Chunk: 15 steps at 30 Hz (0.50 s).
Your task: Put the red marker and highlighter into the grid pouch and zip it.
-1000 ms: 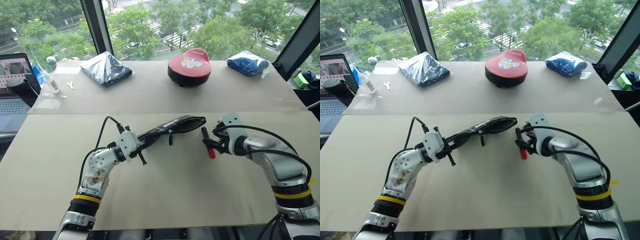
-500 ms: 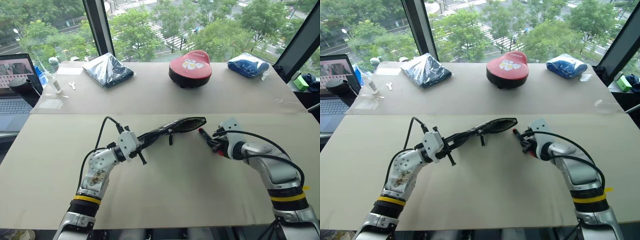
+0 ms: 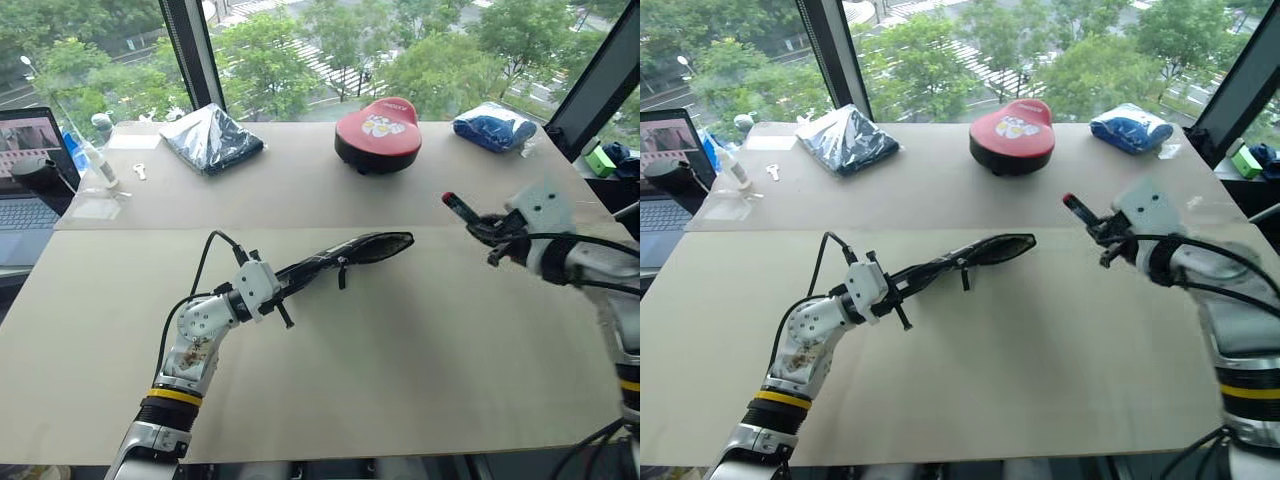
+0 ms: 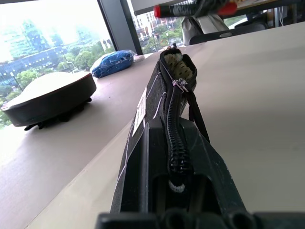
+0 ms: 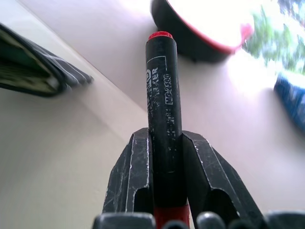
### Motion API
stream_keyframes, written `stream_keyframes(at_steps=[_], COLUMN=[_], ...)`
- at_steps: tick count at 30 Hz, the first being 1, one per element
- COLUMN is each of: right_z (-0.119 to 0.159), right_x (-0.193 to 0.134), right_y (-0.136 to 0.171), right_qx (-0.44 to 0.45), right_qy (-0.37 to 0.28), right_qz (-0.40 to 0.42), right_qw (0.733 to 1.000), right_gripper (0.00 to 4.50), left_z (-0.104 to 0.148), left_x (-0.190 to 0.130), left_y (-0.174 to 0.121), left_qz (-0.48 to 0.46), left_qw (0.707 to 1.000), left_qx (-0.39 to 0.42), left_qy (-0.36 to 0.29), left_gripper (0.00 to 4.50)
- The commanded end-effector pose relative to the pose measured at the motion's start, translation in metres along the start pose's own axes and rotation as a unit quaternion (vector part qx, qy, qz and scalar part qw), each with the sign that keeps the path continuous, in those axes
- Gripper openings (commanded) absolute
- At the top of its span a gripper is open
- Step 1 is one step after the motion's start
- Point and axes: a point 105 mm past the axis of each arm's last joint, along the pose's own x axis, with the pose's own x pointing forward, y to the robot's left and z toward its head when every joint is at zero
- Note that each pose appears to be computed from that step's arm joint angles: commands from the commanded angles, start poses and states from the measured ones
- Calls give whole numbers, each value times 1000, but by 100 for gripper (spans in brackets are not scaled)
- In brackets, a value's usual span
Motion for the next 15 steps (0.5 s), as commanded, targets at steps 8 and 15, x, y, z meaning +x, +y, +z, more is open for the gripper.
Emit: stream_keyframes(at_steps=[8, 15], right_z=[19, 21], right_x=[6, 14], right_y=[28, 43], right_qx=[-172, -188], right_qy=[0, -10], right_qz=[83, 107], right_qw=[982, 976], right_gripper=[51, 51], left_z=[11, 11], left_x=[3, 3], left_y=[3, 2], left_qz=[0, -2], left_qw=[1000, 1000], left_qx=[14, 13], left_qy=[-20, -20], left_gripper=[0, 0])
